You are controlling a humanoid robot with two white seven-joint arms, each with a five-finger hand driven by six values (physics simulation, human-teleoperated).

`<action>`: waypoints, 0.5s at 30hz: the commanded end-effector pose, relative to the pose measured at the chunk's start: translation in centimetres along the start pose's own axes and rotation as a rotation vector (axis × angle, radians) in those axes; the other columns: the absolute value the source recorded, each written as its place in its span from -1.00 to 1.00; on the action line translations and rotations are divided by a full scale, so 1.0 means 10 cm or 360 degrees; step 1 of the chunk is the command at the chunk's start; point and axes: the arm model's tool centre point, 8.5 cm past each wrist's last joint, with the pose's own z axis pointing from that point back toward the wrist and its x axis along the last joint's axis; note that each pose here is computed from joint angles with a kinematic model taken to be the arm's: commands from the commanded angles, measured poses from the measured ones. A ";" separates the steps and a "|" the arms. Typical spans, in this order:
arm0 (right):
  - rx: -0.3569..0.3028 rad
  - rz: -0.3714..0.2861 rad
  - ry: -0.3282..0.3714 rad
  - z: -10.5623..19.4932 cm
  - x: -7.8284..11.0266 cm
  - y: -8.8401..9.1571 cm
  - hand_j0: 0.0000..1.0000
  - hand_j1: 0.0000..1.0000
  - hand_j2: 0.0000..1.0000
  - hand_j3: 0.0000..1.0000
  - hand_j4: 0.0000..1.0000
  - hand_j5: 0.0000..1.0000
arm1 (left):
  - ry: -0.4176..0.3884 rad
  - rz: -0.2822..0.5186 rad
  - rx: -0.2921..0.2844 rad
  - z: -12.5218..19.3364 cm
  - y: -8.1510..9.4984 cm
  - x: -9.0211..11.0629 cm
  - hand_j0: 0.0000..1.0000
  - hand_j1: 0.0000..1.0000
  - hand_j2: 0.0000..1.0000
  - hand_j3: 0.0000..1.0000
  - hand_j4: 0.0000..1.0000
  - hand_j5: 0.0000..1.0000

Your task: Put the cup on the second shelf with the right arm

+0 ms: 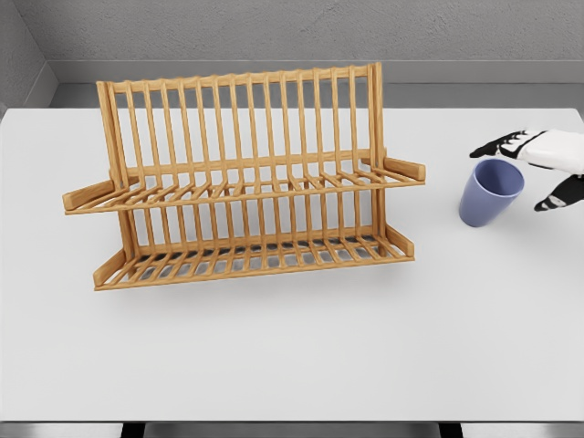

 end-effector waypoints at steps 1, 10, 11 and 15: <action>0.0022 -0.0055 0.0017 -0.04 -0.06 0.10 1.00 1.00 1.00 1.00 1.00 1.00 | -0.0001 0.0000 0.0000 0.00 0.00 0.00 1.00 1.00 1.00 1.00 1.00 1.00; 0.0024 -0.0061 -0.0011 -0.24 -0.06 0.04 1.00 1.00 1.00 1.00 1.00 1.00 | 0.0001 0.0001 0.0000 0.00 0.00 0.00 1.00 1.00 1.00 1.00 1.00 1.00; 0.0029 -0.0070 -0.0006 -0.25 -0.07 0.06 1.00 1.00 1.00 1.00 1.00 1.00 | -0.0001 0.0000 0.0000 0.00 0.00 0.00 1.00 1.00 1.00 1.00 1.00 1.00; 0.0070 -0.0093 0.0005 -0.33 -0.12 0.11 1.00 1.00 1.00 1.00 1.00 1.00 | 0.0001 0.0001 0.0000 0.00 0.00 0.00 1.00 1.00 1.00 1.00 1.00 1.00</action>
